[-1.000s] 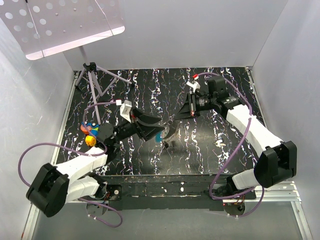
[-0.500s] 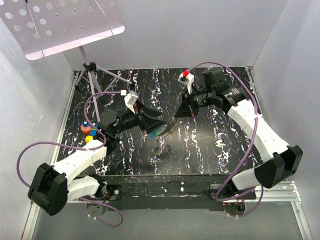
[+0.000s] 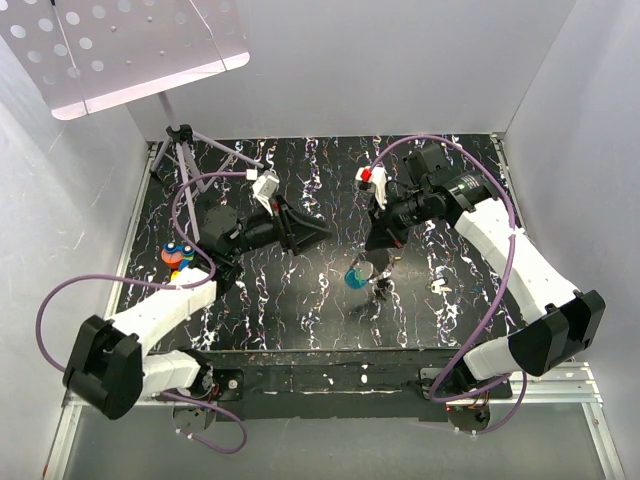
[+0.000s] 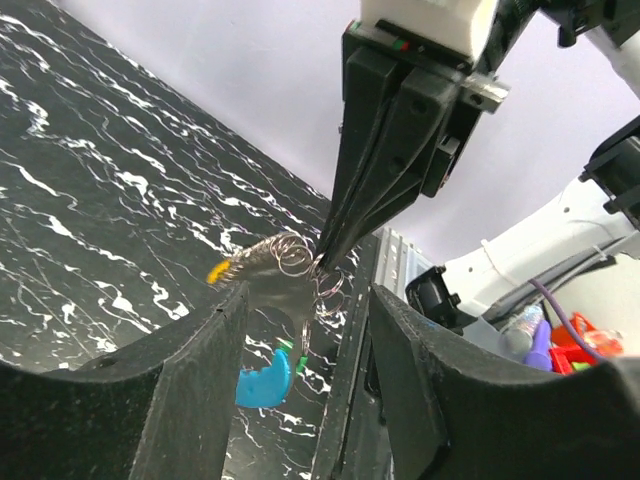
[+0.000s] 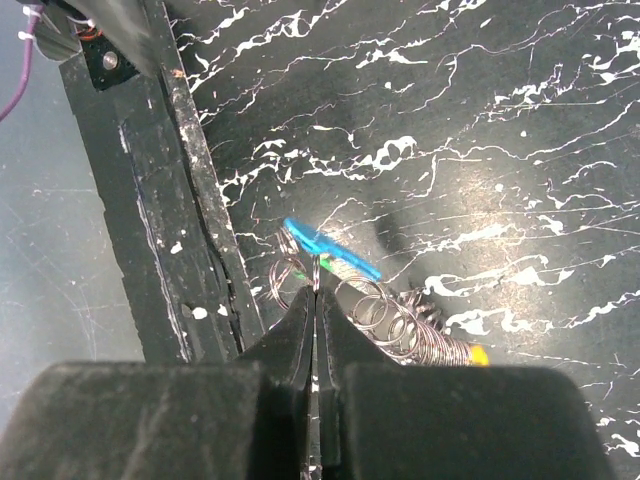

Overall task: Put the keys on the keyring
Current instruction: Adjust the keyring.

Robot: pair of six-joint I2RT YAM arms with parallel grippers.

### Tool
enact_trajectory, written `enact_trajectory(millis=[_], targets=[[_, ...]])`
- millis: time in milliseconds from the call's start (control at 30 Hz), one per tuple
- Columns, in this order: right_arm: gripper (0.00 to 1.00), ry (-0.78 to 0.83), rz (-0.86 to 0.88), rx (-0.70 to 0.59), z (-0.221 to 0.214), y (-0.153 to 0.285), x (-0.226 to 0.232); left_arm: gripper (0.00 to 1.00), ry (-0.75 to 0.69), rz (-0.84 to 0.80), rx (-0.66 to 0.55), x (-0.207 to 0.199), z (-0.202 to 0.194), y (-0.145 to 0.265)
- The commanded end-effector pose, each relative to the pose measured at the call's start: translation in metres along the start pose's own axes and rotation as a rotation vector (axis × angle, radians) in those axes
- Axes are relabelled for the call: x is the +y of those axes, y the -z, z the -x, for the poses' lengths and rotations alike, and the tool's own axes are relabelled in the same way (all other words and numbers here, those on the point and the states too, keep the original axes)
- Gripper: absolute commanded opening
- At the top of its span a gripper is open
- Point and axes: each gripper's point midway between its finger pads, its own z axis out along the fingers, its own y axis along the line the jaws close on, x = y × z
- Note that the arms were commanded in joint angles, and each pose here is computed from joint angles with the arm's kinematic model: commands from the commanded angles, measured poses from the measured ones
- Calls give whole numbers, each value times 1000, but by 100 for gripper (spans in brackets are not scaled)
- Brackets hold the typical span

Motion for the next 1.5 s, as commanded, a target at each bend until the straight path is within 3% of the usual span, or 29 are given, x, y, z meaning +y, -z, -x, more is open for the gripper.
enact_trajectory(millis=[0,167,500,1233,1400,1467], targets=[[1,113,38,-54,17,10,11,49,-5,-127,36,-11,-4,-9],[1,148,89,-70,19,8,17,41,-59,-240,78,-18,-13,-20],[1,179,129,-91,31,8,19,32,-130,-290,132,-21,-25,-36],[1,175,184,-109,35,9,27,29,-171,-316,183,-25,-51,-48],[1,170,192,-109,35,8,29,23,-171,-317,192,-25,-54,-52],[1,169,196,-110,35,8,29,12,-170,-319,198,-24,-55,-53]])
